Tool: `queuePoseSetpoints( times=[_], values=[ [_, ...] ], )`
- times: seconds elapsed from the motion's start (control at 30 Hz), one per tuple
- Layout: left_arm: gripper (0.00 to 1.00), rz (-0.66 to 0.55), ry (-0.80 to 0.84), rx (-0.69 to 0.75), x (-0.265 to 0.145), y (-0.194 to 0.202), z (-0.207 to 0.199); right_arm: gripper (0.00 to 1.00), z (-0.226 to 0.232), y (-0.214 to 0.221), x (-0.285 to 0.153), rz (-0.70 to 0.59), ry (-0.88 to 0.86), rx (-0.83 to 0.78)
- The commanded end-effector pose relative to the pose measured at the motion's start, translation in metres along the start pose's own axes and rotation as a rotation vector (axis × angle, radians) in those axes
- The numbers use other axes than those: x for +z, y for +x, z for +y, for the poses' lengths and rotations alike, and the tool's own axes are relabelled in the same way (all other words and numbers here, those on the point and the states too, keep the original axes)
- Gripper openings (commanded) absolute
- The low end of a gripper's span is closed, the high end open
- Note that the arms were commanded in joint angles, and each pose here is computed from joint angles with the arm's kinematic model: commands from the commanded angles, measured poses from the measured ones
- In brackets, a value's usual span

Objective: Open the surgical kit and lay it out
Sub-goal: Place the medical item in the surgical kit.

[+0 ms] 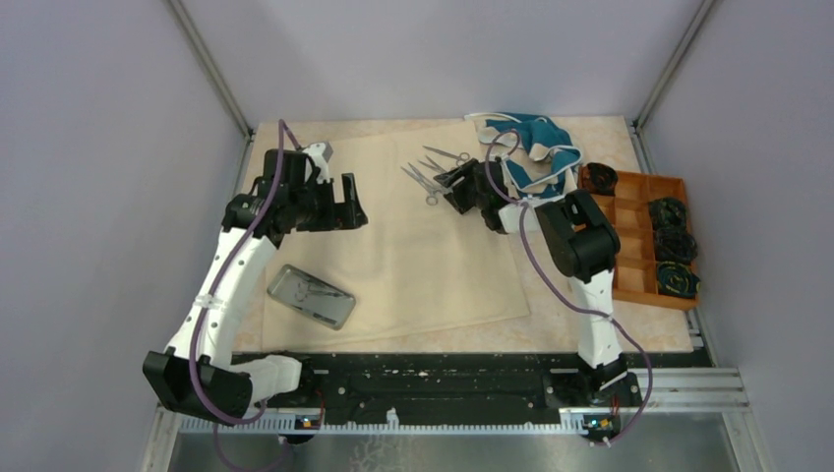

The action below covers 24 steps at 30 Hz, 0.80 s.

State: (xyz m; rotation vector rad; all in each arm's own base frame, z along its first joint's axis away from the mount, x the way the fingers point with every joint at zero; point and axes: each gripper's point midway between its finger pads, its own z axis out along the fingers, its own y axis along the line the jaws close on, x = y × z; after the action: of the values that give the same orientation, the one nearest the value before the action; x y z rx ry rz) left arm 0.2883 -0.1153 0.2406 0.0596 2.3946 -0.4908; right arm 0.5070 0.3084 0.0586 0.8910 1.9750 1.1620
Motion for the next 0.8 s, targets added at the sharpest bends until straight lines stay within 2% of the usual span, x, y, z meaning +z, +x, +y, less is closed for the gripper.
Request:
queuePoseSetpoints(
  times=[0.0, 0.2, 0.4, 0.6, 0.67, 0.77],
  values=[
    [0.98, -0.064, -0.01, 0.0, -0.012, -0.011, 0.001, 0.65, 0.01, 0.012, -0.012, 0.113, 0.129, -0.1],
    [0.98, -0.022, -0.069, -0.065, -0.013, 0.0, 0.01, 0.73, 0.015, 0.005, -0.044, 0.175, 0.198, -0.238],
    [0.98, 0.115, -0.273, -0.228, -0.01, 0.04, 0.045, 0.74, 0.026, -0.004, -0.114, 0.242, 0.223, -0.555],
    [0.99, 0.12, -0.469, -0.454, -0.013, 0.082, 0.077, 0.75, 0.024, -0.015, -0.189, 0.242, 0.221, -0.839],
    [0.95, 0.134, -0.512, -0.56, -0.01, 0.099, 0.083, 0.75, 0.023, -0.02, -0.211, 0.229, 0.235, -0.88],
    [0.8, 0.16, -0.567, -0.744, 0.0, 0.12, 0.093, 0.75, 0.031, -0.026, -0.235, 0.222, 0.213, -0.895]
  ],
)
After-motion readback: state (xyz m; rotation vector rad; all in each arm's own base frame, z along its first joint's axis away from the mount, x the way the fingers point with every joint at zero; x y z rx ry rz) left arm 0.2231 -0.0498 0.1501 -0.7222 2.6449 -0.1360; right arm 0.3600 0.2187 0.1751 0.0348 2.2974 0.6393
